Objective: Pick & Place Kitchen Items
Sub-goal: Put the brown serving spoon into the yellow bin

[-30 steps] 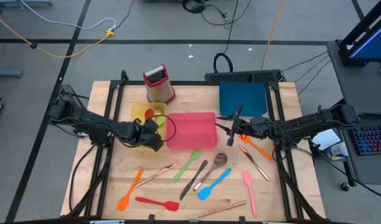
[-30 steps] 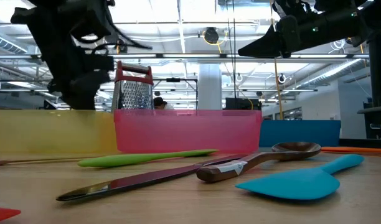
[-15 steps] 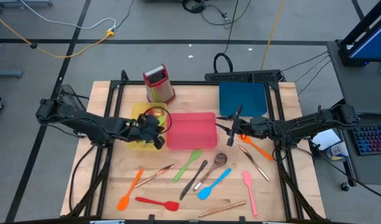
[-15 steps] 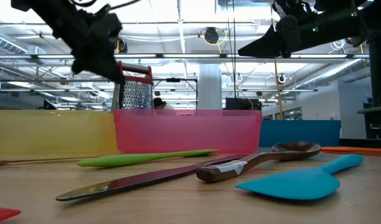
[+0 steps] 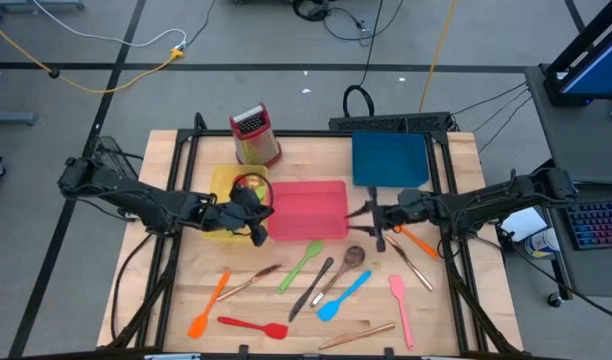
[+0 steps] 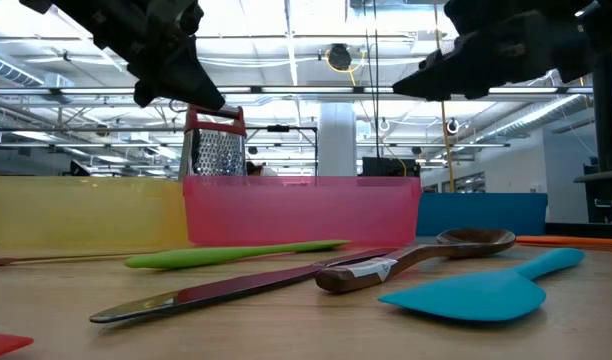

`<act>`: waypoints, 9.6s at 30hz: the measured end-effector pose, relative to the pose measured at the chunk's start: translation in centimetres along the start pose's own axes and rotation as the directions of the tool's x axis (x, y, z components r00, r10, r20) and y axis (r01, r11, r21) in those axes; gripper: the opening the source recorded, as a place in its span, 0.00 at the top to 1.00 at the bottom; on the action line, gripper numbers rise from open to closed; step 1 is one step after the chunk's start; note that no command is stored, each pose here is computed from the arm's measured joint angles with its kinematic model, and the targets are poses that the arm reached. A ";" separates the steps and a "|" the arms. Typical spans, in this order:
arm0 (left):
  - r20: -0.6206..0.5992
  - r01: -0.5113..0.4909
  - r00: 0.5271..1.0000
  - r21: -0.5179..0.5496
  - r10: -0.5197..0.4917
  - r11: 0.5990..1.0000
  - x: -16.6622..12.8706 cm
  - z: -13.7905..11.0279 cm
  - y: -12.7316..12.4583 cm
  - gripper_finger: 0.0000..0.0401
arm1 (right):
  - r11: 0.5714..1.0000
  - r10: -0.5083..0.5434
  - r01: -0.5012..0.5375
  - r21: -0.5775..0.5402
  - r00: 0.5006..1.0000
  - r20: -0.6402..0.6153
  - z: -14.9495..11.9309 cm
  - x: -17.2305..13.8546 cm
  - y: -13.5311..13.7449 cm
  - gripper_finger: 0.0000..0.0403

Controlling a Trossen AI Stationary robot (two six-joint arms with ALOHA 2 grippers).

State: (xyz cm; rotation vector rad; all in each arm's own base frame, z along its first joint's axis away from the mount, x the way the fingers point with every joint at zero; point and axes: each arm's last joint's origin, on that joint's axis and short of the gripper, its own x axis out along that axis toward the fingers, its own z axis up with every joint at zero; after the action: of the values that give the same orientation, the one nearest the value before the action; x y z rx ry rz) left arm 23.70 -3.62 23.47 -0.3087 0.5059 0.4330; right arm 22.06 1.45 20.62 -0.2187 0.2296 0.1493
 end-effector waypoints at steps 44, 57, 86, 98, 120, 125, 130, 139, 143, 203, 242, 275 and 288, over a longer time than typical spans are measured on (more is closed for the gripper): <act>-0.110 0.088 0.991 0.078 -0.079 0.993 0.0 -0.6 0.0 0.83 | 0.911 0.395 -0.411 -0.019 0.887 -0.240 -1.7 7.9 6.1 0.51; -0.110 0.087 0.991 0.095 -0.076 0.992 0.0 -0.6 0.0 0.83 | 0.903 0.420 -0.424 0.071 0.835 -0.356 -4.5 8.9 7.6 0.51; -0.105 0.063 0.993 0.080 -0.054 0.995 0.3 -0.3 0.6 0.83 | 0.896 0.420 -0.434 0.089 0.768 -0.483 -5.9 10.7 7.0 0.83; -0.108 0.062 0.993 0.081 -0.053 0.995 0.3 -0.3 0.6 0.83 | 0.885 0.453 -0.449 0.123 0.772 -0.447 -4.9 10.3 6.9 0.89; 0.097 0.155 0.980 0.163 -0.172 0.974 0.2 1.8 -0.6 0.83 | 0.957 0.234 -0.282 -0.064 0.885 -0.402 -1.7 9.1 5.5 0.91; 0.140 0.158 0.971 0.229 -0.193 0.960 0.1 2.2 -0.8 0.83 | 0.966 0.164 -0.231 -0.115 0.895 -0.415 -1.8 9.1 5.3 0.91; 0.146 0.158 0.970 0.238 -0.196 0.958 0.1 2.3 -0.8 0.83 | 0.977 0.107 -0.170 -0.129 0.913 -0.394 -1.5 9.3 4.7 0.92; 0.158 0.169 0.963 0.276 -0.218 0.946 -0.1 2.2 -1.2 0.83 | 0.988 -0.046 -0.009 -0.156 0.937 -0.347 -0.3 8.7 2.5 0.91; 0.167 0.174 0.956 0.346 -0.243 0.922 0.5 2.0 -1.9 0.83 | 0.984 -0.076 0.014 -0.175 0.934 -0.350 -0.3 8.6 1.5 0.91; 0.133 0.132 0.960 0.564 -0.248 0.815 9.2 -0.8 -1.9 0.59 | 0.963 -0.160 0.092 -0.254 0.952 -0.263 0.2 8.8 -1.2 0.91; 0.161 -0.004 0.983 0.513 -0.091 0.858 9.2 -1.2 -1.7 0.86 | 0.897 -0.391 0.338 -0.286 0.908 -0.153 1.8 8.8 -1.3 0.69; 0.301 -0.324 0.917 0.177 0.262 0.929 -1.4 -2.2 -3.6 0.88 | 0.937 -0.331 0.290 -0.194 0.914 -0.235 3.7 5.3 -0.3 0.77; 0.281 -0.346 0.907 0.076 0.313 0.935 -3.5 -3.5 -2.6 0.88 | 0.938 -0.329 0.285 -0.200 0.912 -0.246 3.6 5.3 -0.3 0.78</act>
State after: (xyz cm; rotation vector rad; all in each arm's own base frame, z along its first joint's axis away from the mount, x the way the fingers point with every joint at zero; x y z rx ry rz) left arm 20.75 -8.39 22.87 -0.0392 0.3199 0.7588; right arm 27.96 2.63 22.82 -0.4341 0.4585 -0.1806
